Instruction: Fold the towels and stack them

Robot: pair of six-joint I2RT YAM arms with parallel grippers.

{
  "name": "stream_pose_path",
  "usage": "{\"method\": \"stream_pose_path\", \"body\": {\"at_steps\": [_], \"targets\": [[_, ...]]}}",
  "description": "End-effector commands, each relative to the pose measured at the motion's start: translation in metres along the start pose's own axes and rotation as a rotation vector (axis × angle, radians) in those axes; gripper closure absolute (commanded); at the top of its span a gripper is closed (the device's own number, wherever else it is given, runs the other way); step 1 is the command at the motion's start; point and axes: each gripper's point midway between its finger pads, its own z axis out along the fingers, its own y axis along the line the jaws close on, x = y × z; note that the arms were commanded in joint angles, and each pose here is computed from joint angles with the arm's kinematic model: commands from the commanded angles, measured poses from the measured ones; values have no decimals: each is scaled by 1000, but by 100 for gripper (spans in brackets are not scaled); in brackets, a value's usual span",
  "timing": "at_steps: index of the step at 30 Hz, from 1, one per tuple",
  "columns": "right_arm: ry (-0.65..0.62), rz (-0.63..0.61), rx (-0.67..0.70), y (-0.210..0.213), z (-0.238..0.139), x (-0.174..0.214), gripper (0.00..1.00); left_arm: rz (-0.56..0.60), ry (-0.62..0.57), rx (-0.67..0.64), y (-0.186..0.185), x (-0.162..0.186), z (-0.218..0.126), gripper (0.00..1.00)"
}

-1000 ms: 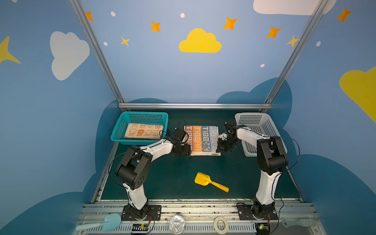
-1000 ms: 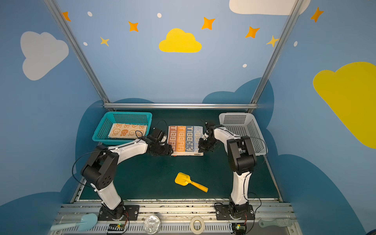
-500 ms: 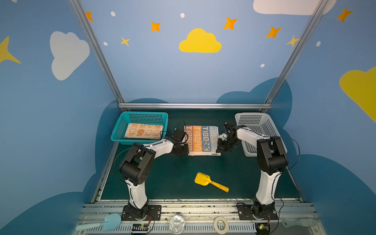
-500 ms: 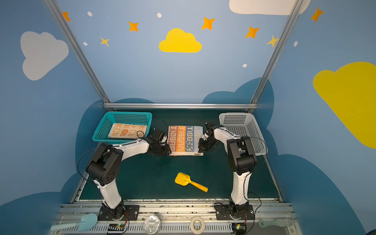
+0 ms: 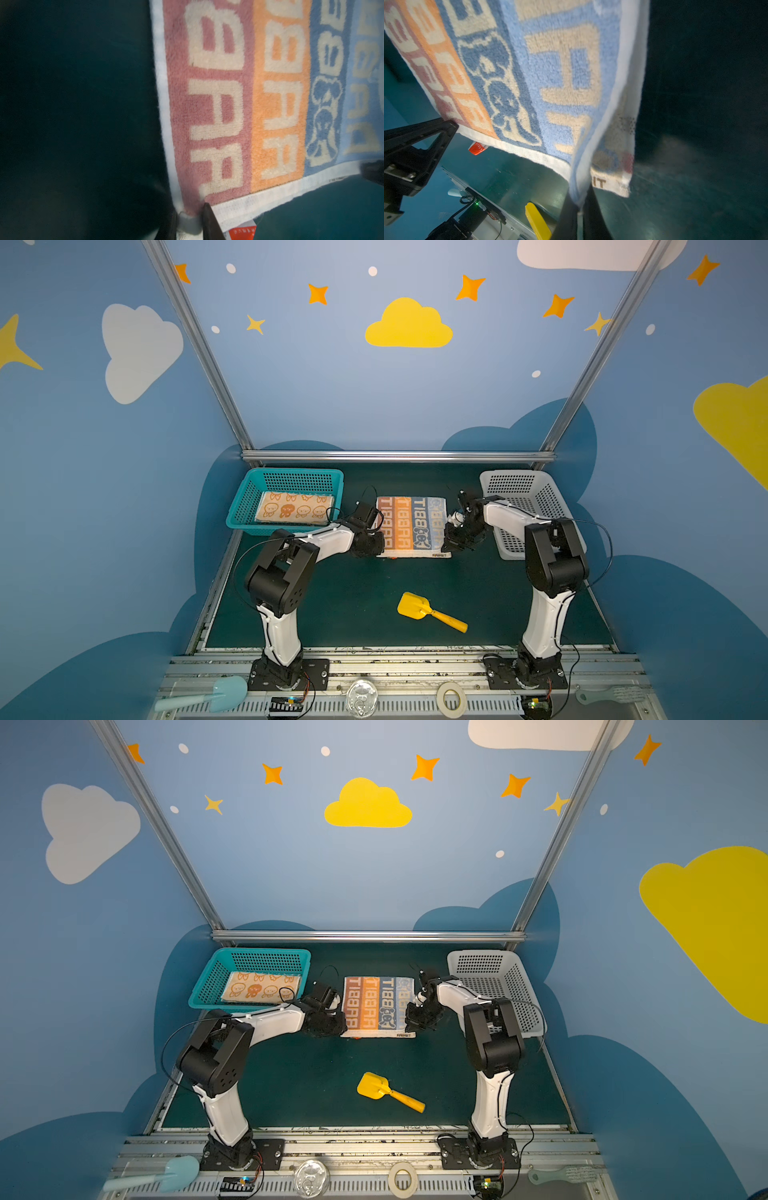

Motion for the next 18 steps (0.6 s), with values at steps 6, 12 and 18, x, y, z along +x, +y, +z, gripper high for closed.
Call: {"method": "stream_pose_path", "body": {"at_steps": [6, 12, 18], "targets": [[-7, -16, -15, 5, -5, 2, 100, 22, -9, -25, 3, -4, -8, 83], [-4, -18, -14, 6, -4, 3, 100, 33, -18, -34, 1, -9, -14, 85], [-5, -19, -14, 6, -4, 3, 100, 39, -26, -34, 0, -11, -18, 84]]}}
